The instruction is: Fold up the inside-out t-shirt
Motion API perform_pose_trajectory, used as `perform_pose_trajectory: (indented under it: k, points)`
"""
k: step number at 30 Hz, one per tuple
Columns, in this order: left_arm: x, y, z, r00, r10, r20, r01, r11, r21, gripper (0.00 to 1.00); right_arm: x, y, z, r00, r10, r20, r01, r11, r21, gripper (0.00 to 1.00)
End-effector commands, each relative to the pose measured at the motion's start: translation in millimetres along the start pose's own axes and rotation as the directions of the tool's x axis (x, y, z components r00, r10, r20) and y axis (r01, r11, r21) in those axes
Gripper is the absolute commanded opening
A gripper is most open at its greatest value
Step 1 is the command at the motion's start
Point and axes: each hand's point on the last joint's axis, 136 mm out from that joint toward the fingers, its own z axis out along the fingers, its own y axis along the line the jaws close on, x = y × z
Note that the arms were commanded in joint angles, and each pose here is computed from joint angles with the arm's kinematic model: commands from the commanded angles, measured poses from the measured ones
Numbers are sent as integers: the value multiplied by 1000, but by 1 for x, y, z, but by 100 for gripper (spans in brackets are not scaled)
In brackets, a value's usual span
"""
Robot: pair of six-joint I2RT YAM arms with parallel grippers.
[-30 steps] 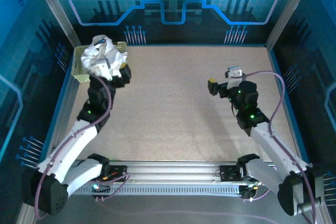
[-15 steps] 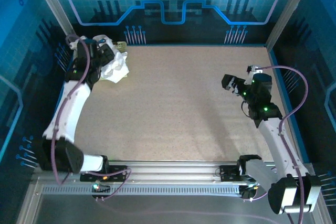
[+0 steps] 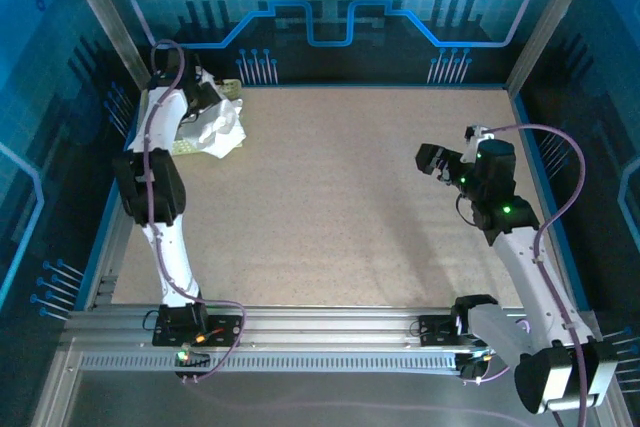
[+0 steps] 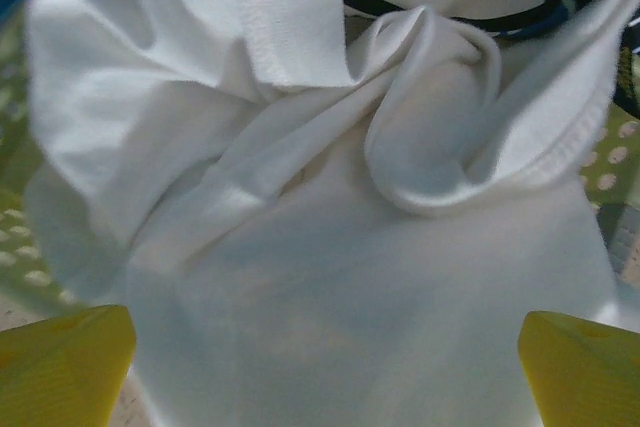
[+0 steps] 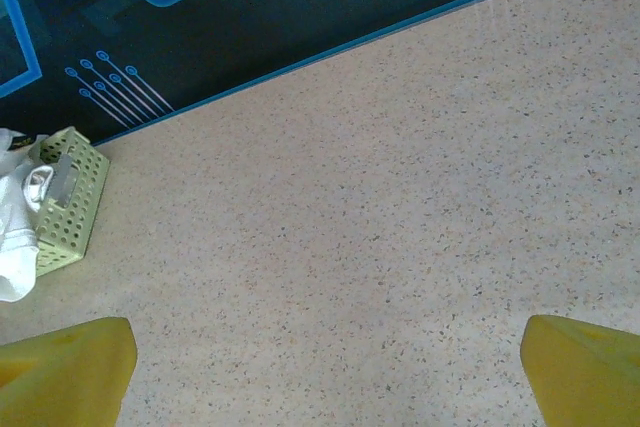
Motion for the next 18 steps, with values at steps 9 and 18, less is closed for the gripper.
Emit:
perform_pose_trajectory:
  k: [9,18]
  points:
    - [41,5,55,969,-56,-239,53,998,-19,99,8,8,3,1000,2,-30,-2,1000,-15,100]
    - [47,2,88,944,-140,-298,156,987,31,84,8,10,-1,1000,0,-30,0,1000,-14,100]
